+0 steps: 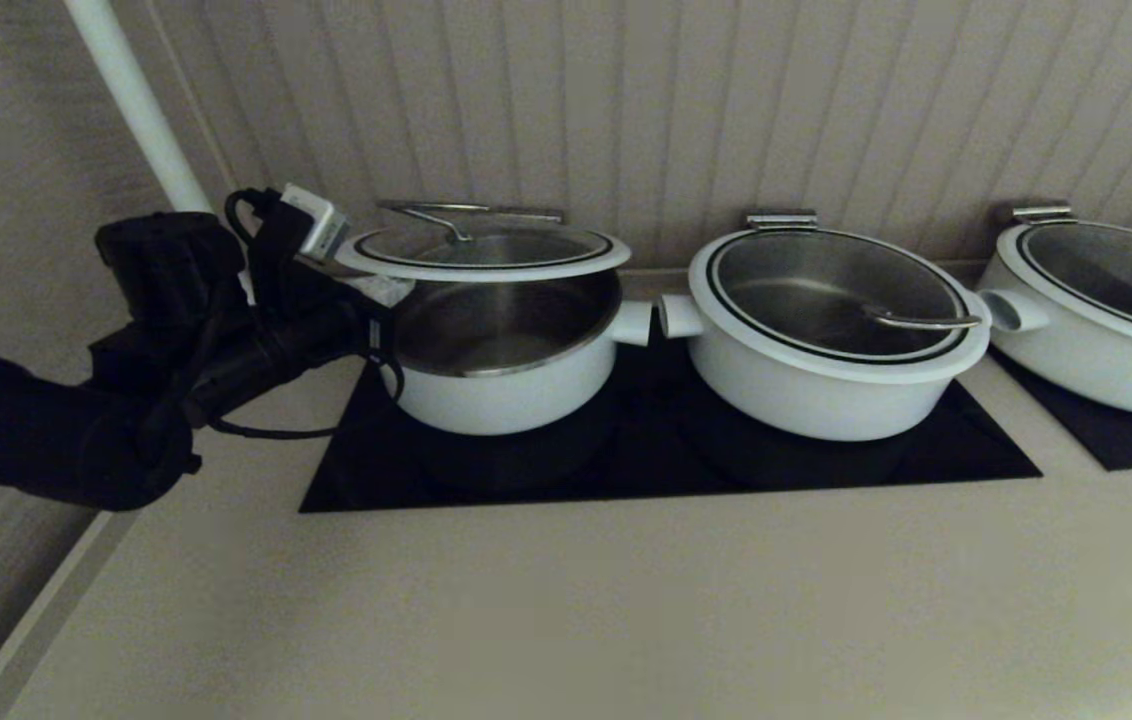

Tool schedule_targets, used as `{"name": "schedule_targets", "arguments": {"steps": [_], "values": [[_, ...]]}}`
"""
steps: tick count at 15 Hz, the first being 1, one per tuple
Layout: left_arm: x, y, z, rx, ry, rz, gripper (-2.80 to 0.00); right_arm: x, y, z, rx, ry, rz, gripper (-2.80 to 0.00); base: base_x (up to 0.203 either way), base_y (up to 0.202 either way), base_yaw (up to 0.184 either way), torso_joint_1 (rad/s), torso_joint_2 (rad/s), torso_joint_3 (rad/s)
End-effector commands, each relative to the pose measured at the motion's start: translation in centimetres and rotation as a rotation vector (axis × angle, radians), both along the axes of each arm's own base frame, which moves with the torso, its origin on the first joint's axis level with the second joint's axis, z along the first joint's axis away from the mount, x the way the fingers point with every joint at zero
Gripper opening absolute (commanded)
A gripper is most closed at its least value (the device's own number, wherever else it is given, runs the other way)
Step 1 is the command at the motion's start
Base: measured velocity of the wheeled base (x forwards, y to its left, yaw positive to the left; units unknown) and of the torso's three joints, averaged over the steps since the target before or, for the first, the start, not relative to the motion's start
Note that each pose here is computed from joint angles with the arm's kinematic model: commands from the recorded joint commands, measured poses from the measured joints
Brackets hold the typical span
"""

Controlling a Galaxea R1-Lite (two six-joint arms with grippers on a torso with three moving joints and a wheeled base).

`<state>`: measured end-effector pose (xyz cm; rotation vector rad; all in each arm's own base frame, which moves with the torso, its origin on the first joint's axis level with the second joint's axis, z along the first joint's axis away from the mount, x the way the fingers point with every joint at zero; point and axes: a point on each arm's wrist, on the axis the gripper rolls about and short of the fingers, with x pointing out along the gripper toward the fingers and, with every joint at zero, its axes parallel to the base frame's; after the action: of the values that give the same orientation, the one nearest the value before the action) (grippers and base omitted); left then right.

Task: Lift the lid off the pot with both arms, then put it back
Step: Open the pot lid completely

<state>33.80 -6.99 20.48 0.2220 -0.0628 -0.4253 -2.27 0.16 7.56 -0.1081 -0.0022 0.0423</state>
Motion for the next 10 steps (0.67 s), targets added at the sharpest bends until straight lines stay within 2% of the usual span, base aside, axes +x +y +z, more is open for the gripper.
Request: {"name": "schedule_targets", "arguments": {"steps": [1, 5, 10], "values": [[-0.2, 0.0, 0.7, -0.002, -0.028, -0.001, -2.80, 0.0, 0.0, 0.0, -0.001, -0.002, 0.001, -2.80, 0.000, 0.000, 0.000, 0.000, 0.00, 0.000], [0.3, -0.1, 2.3, -0.014, -0.084, -0.002, -2.80, 0.0, 0.0, 0.0, -0.001, -0.002, 0.001, -2.80, 0.000, 0.000, 0.000, 0.000, 0.00, 0.000], [0.6, -0.1, 3.1, -0.021, -0.115, -0.002, -2.80, 0.0, 0.0, 0.0, -0.001, -0.002, 0.001, -2.80, 0.000, 0.000, 0.000, 0.000, 0.00, 0.000]]}}
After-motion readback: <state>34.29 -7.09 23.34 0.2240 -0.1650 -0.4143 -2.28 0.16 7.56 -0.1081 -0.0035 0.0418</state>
